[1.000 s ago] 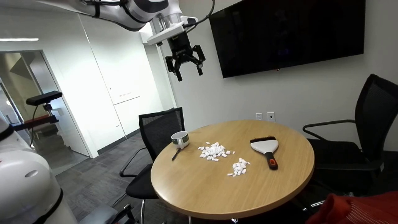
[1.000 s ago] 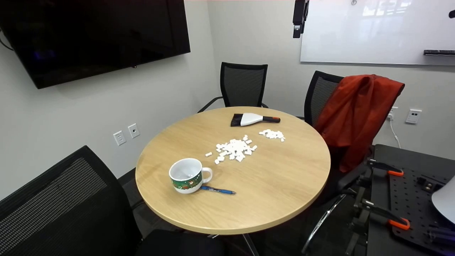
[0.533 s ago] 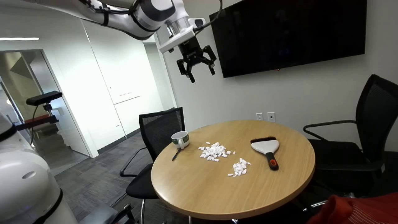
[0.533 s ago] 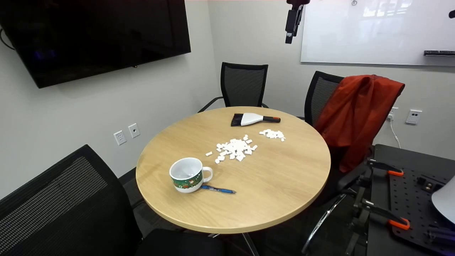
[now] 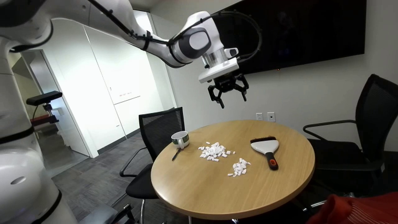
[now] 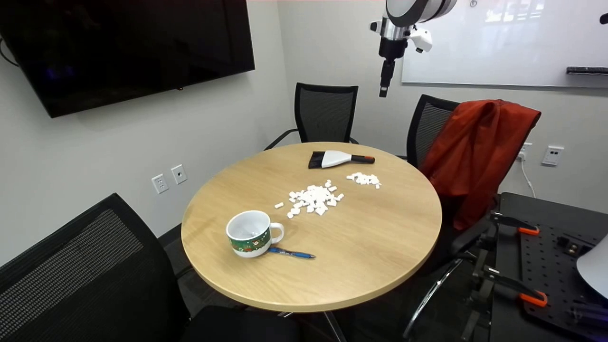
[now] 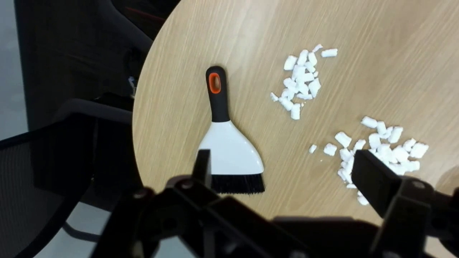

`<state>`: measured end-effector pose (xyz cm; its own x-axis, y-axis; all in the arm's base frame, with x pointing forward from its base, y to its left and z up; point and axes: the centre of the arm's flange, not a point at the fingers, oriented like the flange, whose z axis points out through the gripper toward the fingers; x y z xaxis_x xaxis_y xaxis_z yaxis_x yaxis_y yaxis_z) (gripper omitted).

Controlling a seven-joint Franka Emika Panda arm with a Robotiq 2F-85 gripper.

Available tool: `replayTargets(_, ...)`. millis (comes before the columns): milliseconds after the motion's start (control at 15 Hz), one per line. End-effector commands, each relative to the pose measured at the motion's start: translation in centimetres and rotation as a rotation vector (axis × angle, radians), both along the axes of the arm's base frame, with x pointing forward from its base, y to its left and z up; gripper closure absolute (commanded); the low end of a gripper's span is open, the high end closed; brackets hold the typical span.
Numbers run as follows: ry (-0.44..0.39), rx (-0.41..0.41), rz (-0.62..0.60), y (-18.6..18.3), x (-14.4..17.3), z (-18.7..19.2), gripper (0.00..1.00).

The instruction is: Use the brush to sweep the white objects to the right side of the table

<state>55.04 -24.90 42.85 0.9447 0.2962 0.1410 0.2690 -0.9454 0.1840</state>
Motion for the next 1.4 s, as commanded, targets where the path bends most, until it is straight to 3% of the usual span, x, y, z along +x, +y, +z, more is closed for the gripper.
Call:
replayTargets(0, 0.057, 0.001, 0.086, -4.3, 2.1, -3.6, 0.00)
replayTargets(67, 0.084, -0.018, 0.094, -4.9, 2.0, -4.0, 0.00)
replayTargets(133, 0.062, 0.002, 0.061, -3.0, 0.4, -3.8, 0.00)
replayTargets(600, 0.078, 0.012, 0.048, -3.7, 1.0, -5.1, 0.00)
replayTargets(800, 0.073, 0.061, 0.007, -6.1, 2.0, -8.3, 0.00)
replayTargets(1000, 0.016, 0.118, -0.023, -8.5, 3.1, -13.1, 0.00)
replayTargets(1333, -0.093, 0.098, -0.015, -10.7, 5.5, -20.0, 0.00)
